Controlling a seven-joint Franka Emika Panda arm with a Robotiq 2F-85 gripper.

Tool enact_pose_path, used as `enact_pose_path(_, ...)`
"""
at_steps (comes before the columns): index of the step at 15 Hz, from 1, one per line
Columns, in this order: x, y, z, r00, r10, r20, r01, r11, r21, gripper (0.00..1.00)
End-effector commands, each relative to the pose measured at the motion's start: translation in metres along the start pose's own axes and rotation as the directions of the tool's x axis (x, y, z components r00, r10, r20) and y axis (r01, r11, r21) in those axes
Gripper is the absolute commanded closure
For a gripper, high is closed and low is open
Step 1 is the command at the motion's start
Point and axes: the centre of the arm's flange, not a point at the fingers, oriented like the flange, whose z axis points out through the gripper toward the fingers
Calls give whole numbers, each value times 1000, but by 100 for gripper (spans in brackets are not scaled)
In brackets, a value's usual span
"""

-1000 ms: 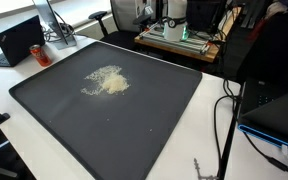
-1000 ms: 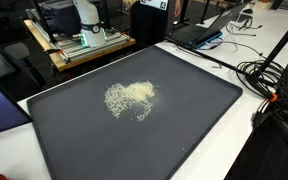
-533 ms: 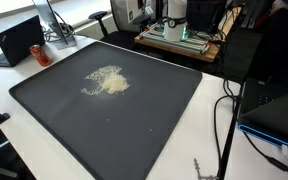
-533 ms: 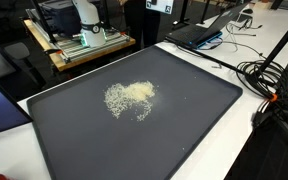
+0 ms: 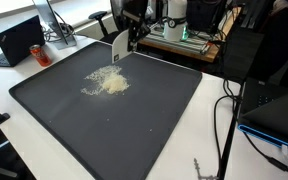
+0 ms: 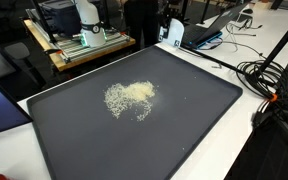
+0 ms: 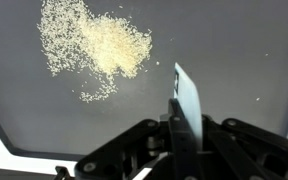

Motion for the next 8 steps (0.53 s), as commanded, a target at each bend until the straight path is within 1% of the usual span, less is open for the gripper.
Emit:
enact_pose_path(1,17,-27,27,996,90,-24,-92,988,-125,99)
enact_pose_path(5,11,-61,43,986,161,-34,-164,958,-235,99)
enact_pose_path(8,6,-86,46,972,232,-49,-236,923,-304,99)
